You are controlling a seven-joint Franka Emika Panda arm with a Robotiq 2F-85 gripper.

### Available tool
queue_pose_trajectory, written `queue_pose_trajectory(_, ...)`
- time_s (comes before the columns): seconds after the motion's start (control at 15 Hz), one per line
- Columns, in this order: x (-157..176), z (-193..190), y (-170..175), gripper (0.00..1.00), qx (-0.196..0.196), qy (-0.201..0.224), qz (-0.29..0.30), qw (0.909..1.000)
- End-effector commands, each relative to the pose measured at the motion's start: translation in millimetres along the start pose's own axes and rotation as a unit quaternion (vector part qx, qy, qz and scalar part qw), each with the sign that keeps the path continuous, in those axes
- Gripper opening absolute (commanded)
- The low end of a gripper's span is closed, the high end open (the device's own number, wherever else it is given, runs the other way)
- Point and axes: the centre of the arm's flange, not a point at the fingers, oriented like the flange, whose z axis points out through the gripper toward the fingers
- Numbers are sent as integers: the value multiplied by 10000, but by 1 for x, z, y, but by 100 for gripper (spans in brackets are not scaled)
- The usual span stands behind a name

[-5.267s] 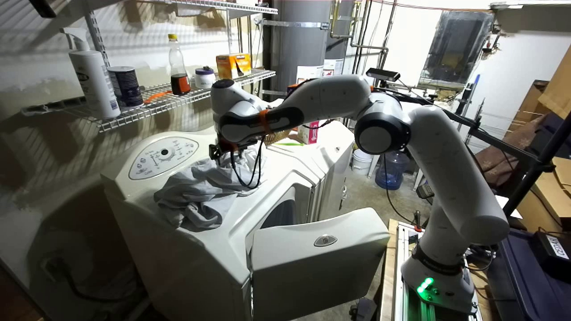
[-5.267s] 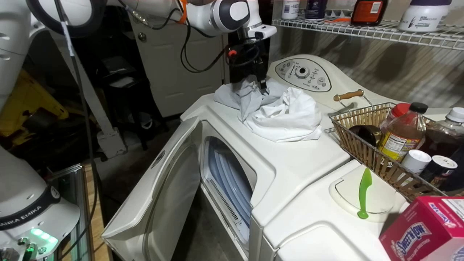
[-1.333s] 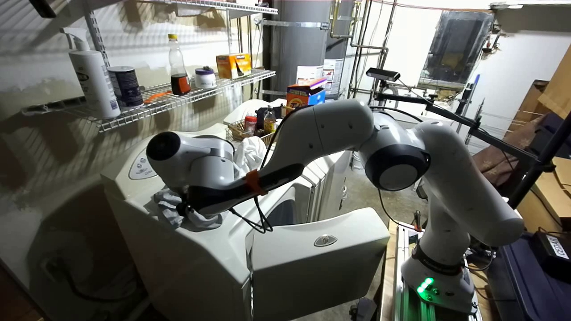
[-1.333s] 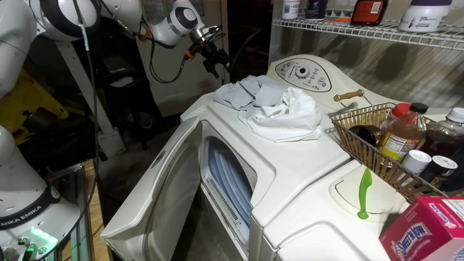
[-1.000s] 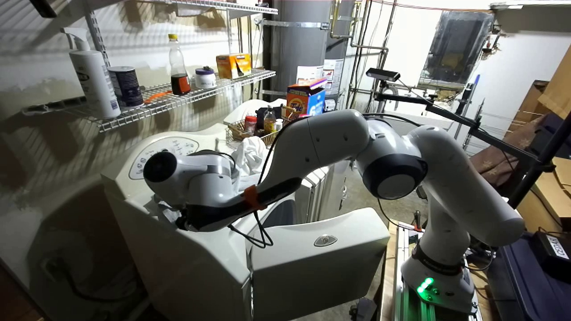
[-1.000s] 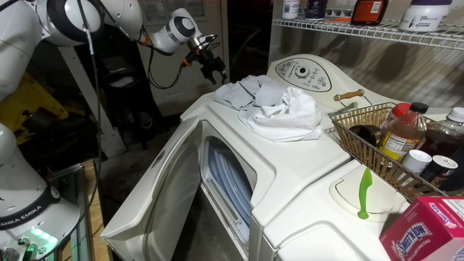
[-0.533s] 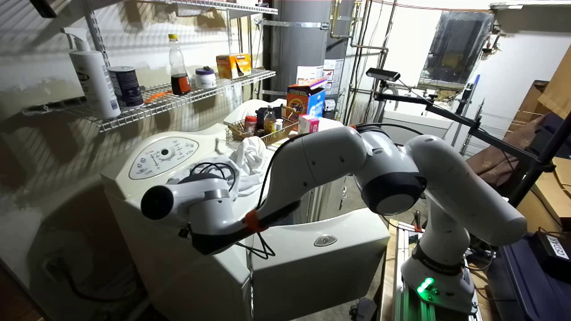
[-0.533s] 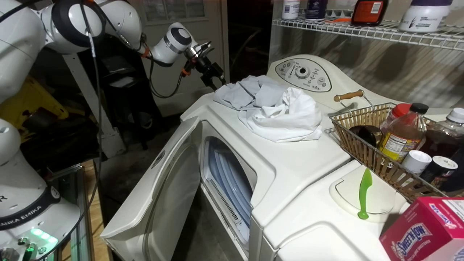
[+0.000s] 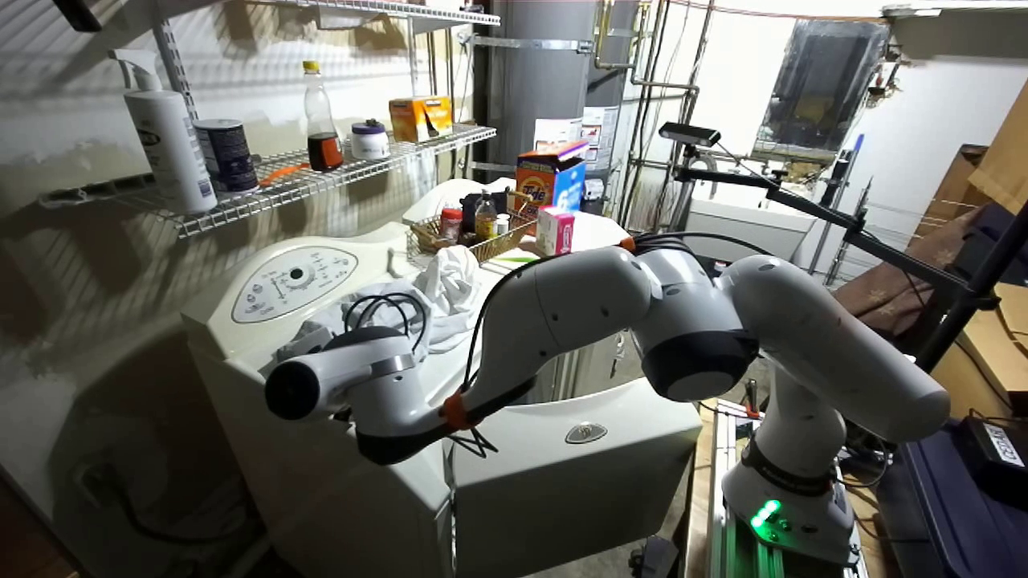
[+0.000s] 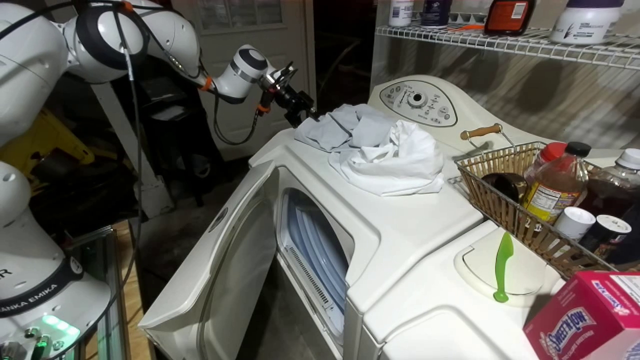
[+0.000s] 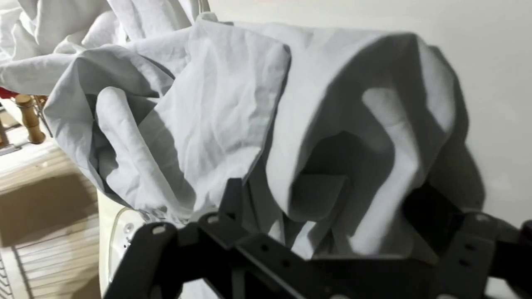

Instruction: Put the grey cloth into the washing machine

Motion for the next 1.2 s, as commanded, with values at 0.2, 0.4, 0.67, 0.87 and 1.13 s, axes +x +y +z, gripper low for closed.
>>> queue_pose_trajectory(0.2,14,37,23,100,-666,386,-14,9970)
queue_pose_trajectory(0.4,23,51,43,100,-841,527,9,9951)
queue_pose_trajectory(0.67,31,73,63,100,-953,785,-38,9923)
queue_pose_trajectory(0.87,38,97,73,100,-809,1020,-99,9914)
queue_pose_trajectory(1.13,47,130,79,100,-518,1430,-262,9880)
